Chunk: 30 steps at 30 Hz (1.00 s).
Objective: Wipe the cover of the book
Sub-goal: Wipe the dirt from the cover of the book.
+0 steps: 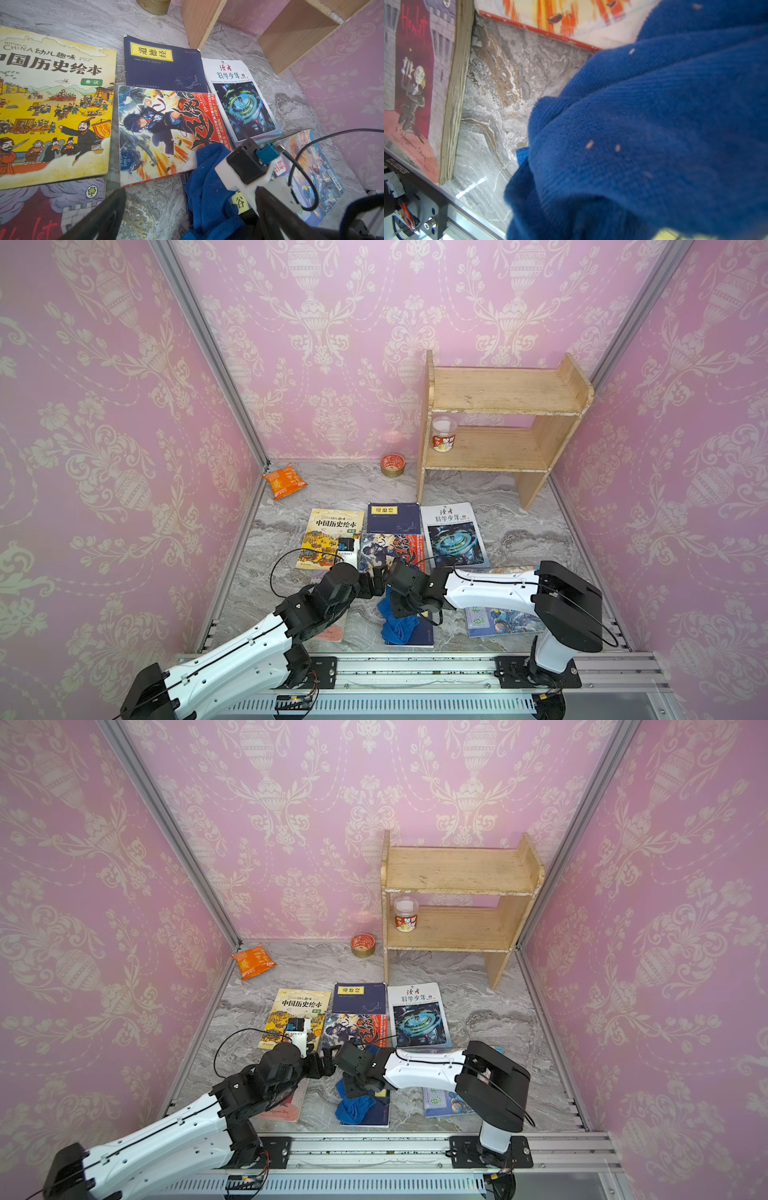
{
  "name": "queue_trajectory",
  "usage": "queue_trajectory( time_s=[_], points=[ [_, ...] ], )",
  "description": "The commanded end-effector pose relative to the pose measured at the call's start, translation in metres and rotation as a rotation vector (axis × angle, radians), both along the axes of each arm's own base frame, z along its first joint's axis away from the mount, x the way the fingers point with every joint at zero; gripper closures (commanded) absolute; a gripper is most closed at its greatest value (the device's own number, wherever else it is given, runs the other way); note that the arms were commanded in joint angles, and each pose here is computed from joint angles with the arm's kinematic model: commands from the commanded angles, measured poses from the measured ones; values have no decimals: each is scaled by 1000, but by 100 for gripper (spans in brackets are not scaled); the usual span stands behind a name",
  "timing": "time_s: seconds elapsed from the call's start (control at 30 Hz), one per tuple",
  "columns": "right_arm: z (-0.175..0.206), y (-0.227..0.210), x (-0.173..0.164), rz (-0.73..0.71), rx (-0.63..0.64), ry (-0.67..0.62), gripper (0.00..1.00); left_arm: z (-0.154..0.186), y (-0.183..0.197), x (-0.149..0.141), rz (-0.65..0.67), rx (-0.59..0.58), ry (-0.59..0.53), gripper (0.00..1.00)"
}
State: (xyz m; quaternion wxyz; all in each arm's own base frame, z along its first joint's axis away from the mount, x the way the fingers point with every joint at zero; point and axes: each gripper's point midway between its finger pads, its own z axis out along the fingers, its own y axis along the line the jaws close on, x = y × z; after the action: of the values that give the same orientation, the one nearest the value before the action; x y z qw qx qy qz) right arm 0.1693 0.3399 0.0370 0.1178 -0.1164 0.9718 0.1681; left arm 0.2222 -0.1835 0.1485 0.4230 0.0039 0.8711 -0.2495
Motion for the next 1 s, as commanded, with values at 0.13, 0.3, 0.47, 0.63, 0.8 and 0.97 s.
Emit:
queue_trajectory(
  time_s=[0.13, 0.3, 0.47, 0.63, 0.8, 0.97],
  points=[
    [-18, -58, -39, -114, -108, 90, 100, 0, 15, -8, 53, -65, 84, 1],
    [-12, 8, -54, 4, -38, 87, 100, -4, 34, -5, 115, -123, 145, 1],
    [-25, 24, -59, 38, -90, 76, 100, -19, 45, 2, 163, -135, 186, 1],
    [-20, -13, -54, -30, -28, 86, 100, -19, 49, 9, 211, -198, 162, 1],
    [-19, -58, -62, -78, 7, 128, 100, -32, 35, 10, 168, -209, 219, 1],
    [-25, -100, -70, -174, 57, 170, 100, -44, 15, 13, 104, -227, 285, 1]
  ],
)
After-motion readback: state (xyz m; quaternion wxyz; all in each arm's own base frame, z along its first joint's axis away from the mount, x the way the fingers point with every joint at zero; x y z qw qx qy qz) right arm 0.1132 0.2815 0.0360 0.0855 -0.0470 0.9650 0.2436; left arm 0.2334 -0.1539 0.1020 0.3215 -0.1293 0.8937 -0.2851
